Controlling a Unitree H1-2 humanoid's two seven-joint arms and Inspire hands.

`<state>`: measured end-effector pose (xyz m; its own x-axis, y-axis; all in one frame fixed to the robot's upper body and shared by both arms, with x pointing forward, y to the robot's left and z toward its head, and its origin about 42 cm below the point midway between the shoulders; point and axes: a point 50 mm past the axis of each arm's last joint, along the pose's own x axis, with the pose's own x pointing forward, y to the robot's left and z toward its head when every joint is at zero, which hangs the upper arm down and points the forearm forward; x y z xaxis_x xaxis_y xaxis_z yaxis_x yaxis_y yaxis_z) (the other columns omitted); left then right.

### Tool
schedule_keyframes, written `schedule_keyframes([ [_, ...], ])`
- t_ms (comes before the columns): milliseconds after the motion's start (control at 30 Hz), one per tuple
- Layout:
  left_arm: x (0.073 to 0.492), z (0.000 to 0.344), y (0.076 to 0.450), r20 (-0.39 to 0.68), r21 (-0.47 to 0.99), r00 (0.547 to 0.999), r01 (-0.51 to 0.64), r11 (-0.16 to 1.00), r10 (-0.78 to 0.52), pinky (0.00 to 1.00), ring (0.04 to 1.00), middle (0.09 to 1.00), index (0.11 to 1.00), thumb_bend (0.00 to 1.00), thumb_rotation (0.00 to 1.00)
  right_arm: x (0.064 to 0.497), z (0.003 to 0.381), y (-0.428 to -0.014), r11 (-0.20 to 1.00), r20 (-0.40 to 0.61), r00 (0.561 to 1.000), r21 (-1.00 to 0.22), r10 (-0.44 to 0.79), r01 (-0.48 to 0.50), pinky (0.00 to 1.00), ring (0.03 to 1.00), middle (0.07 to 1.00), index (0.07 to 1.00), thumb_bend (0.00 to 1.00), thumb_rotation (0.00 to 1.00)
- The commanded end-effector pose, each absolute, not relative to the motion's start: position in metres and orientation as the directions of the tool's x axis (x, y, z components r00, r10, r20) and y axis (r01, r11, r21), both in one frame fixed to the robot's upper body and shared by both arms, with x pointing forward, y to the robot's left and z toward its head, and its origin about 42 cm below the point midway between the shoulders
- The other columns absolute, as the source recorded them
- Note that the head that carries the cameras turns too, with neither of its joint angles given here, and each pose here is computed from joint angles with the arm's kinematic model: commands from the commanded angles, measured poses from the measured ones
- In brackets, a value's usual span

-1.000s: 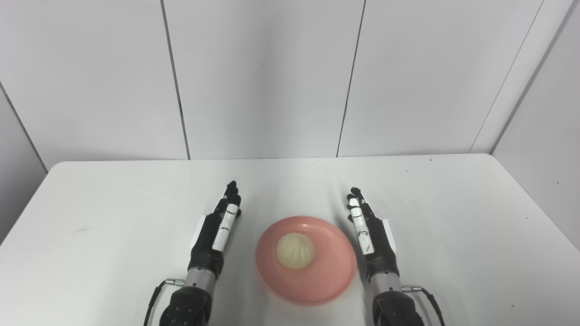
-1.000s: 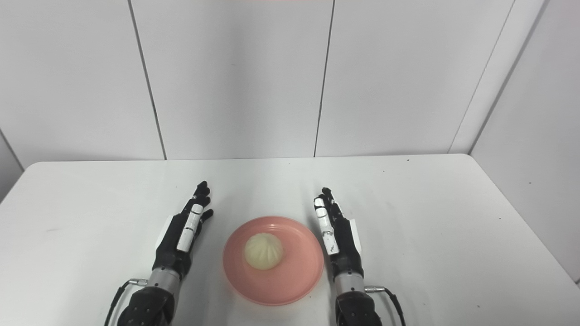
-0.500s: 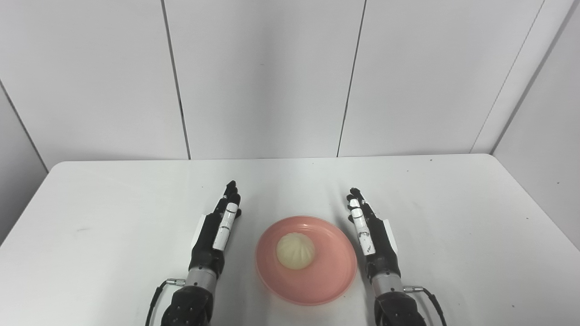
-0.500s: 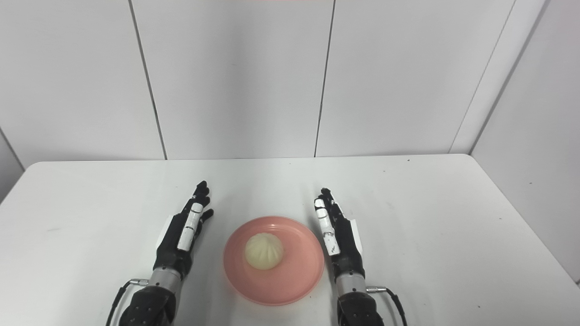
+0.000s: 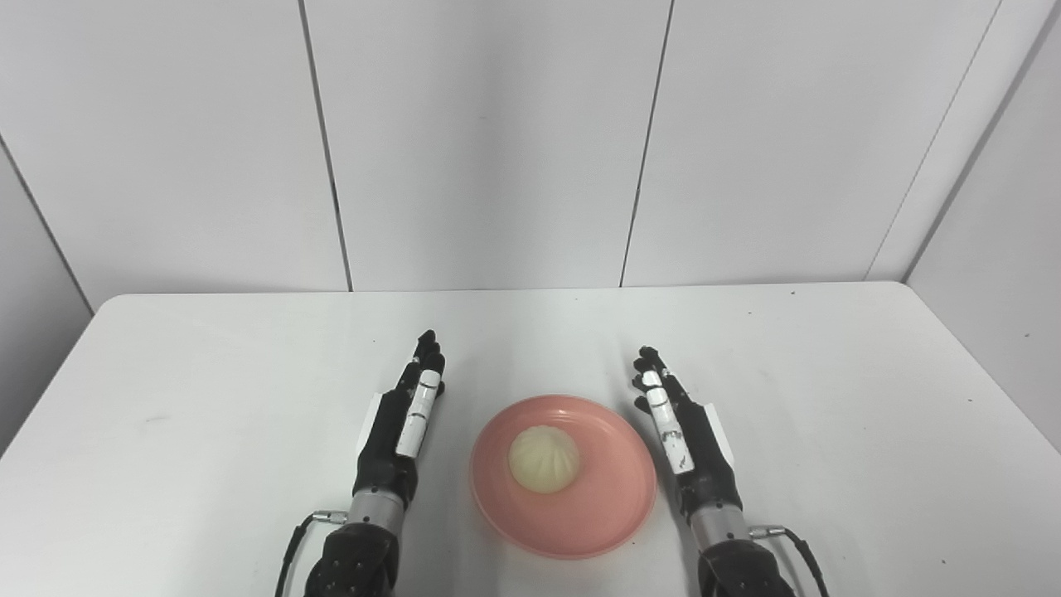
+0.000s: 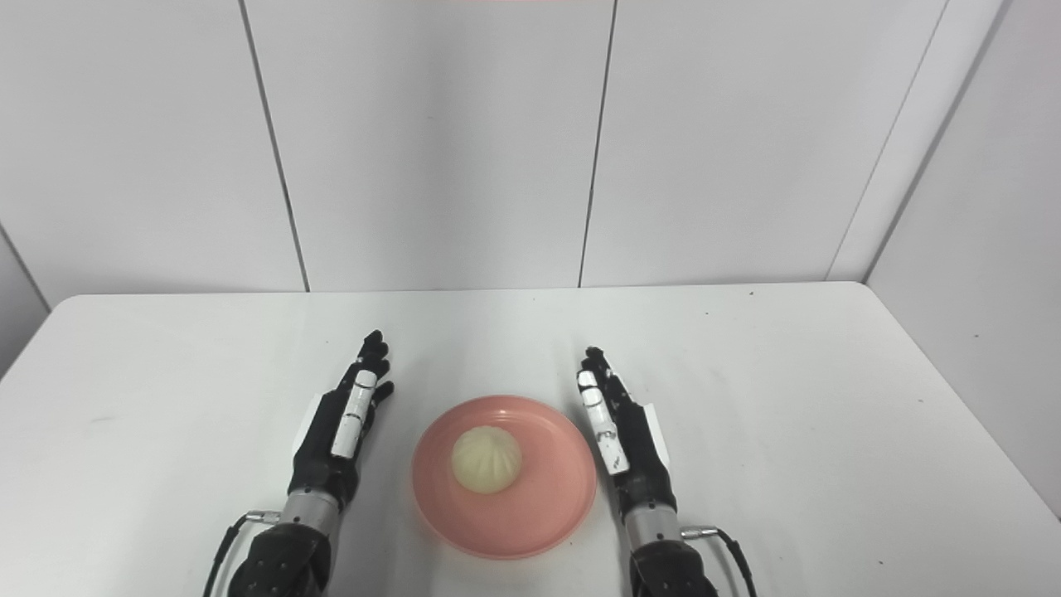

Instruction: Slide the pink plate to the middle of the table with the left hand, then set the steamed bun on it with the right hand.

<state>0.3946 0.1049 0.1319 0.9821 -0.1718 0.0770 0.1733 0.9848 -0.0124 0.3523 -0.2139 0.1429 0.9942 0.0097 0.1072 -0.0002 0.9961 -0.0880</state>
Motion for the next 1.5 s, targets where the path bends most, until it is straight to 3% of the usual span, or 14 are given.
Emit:
schedule_keyframes([
  [0,0.395,0.143,0.097,0.134,-0.039,0.979,0.159,0.987,-0.152,0.99,0.981,0.971,0.926,0.61,0.93,0.353,0.152,-0.21,0.996,0.177,0.982,-0.063,0.067,-0.057,0.89,0.926,0.935,0.927,0.73,1.0],
  [400,0.389,0.133,0.093,0.154,-0.027,0.982,0.119,0.993,-0.114,1.0,0.98,0.968,0.944,0.61,0.94,0.352,0.138,-0.221,0.999,0.214,0.976,0.004,0.038,-0.04,0.9,0.896,0.908,0.912,0.72,1.0],
  [800,0.381,0.128,0.101,0.183,-0.068,0.981,0.077,0.995,-0.064,0.93,0.961,0.948,0.928,0.6,0.93,0.354,0.131,-0.22,0.999,0.225,0.974,0.037,0.031,-0.04,0.9,0.9,0.905,0.903,0.74,1.0],
  [1033,0.375,0.127,0.11,0.206,-0.073,0.978,0.056,0.996,-0.04,0.89,0.928,0.914,0.918,0.58,0.92,0.357,0.131,-0.215,0.999,0.228,0.973,0.05,-0.02,0.009,0.94,0.913,0.921,0.904,0.74,1.0],
  [1267,0.369,0.128,0.119,0.207,-0.129,0.978,0.051,0.99,-0.024,0.96,0.939,0.913,0.934,0.57,0.91,0.357,0.133,-0.206,0.997,0.234,0.972,0.073,-0.024,0.007,0.91,0.887,0.92,0.915,0.71,1.0],
  [1467,0.355,0.132,0.132,0.168,-0.173,0.986,0.052,0.984,-0.023,0.98,0.942,0.93,0.939,0.63,0.92,0.35,0.142,-0.206,0.994,0.23,0.972,0.108,-0.049,0.025,0.91,0.891,0.912,0.905,0.75,1.0],
])
